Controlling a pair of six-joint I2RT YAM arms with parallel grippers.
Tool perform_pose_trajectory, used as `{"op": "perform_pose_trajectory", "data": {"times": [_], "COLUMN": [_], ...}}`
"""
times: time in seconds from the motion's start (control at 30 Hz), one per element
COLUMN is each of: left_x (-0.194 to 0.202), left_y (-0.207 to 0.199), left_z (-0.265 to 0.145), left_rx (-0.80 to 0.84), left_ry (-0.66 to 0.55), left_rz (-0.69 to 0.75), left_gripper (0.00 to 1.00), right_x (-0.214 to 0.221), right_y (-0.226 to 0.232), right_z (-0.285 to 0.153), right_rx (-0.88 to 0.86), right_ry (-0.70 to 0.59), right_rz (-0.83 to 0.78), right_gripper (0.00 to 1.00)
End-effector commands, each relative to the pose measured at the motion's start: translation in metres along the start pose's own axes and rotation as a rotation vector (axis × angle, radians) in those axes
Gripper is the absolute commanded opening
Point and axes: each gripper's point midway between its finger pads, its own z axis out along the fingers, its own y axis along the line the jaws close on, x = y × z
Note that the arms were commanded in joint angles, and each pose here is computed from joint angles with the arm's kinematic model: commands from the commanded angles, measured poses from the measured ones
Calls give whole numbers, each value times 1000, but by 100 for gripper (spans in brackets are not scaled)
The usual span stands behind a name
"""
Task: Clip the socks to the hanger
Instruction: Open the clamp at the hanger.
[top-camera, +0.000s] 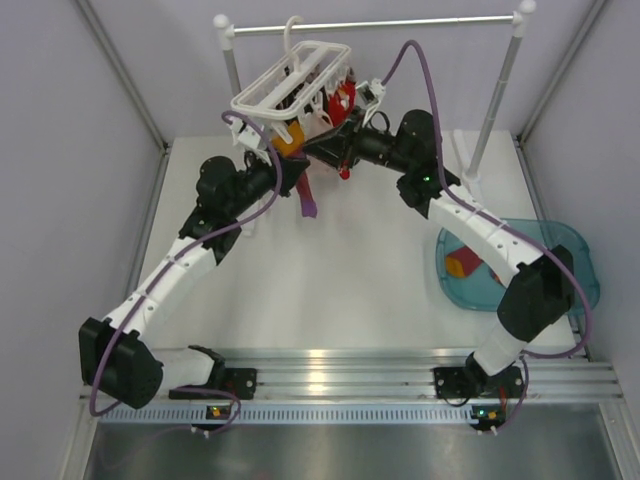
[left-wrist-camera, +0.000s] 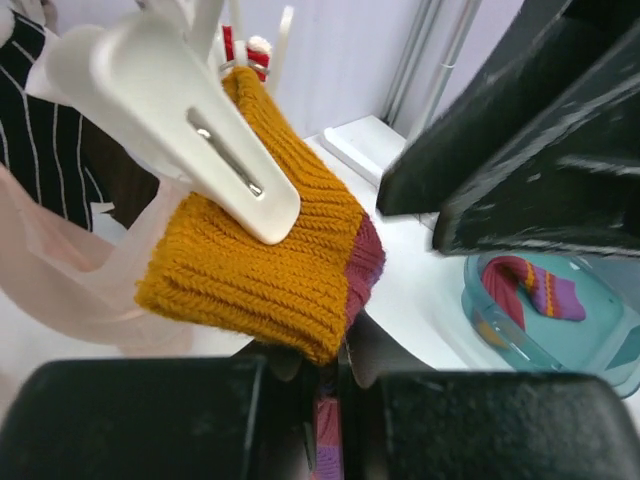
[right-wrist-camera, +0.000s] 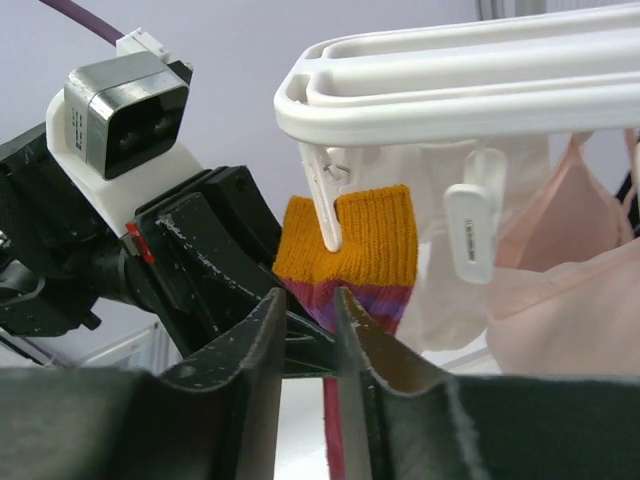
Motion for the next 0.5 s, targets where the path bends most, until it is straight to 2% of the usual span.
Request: {"op": "perform_pose_trajectory", "data": {"times": [0.0, 0.03, 0.07, 0.23, 0.37, 0.47], "left_x": [-37, -38, -39, -47, -51, -53], "left_y": [0, 2, 2, 2, -1, -5], "left_z": [-9, -10, -11, -19, -21, -21], "left_rx": [-27, -32, -30, -5, 47, 76], "left_ry": [-78, -81, -80, -96, -102, -103], "left_rz": [42, 39, 23, -2, -59, -77], "left_gripper": [0, 0, 0, 0, 0, 0], "right_x": [-61, -66, -69, -66, -55, -48], "right_y": [7, 4, -2, -42, -59, -63], "right_z": [-8, -11, -14, -25, -17, -5], "right_rx": [-14, -1, 22, 139, 158, 134], "right_ry": [-137, -146, -153, -142, -147, -167], "right_rz": [-91, -99, -125, -255, -351, -390], "right_gripper": [28, 35, 51, 53, 60, 61]}}
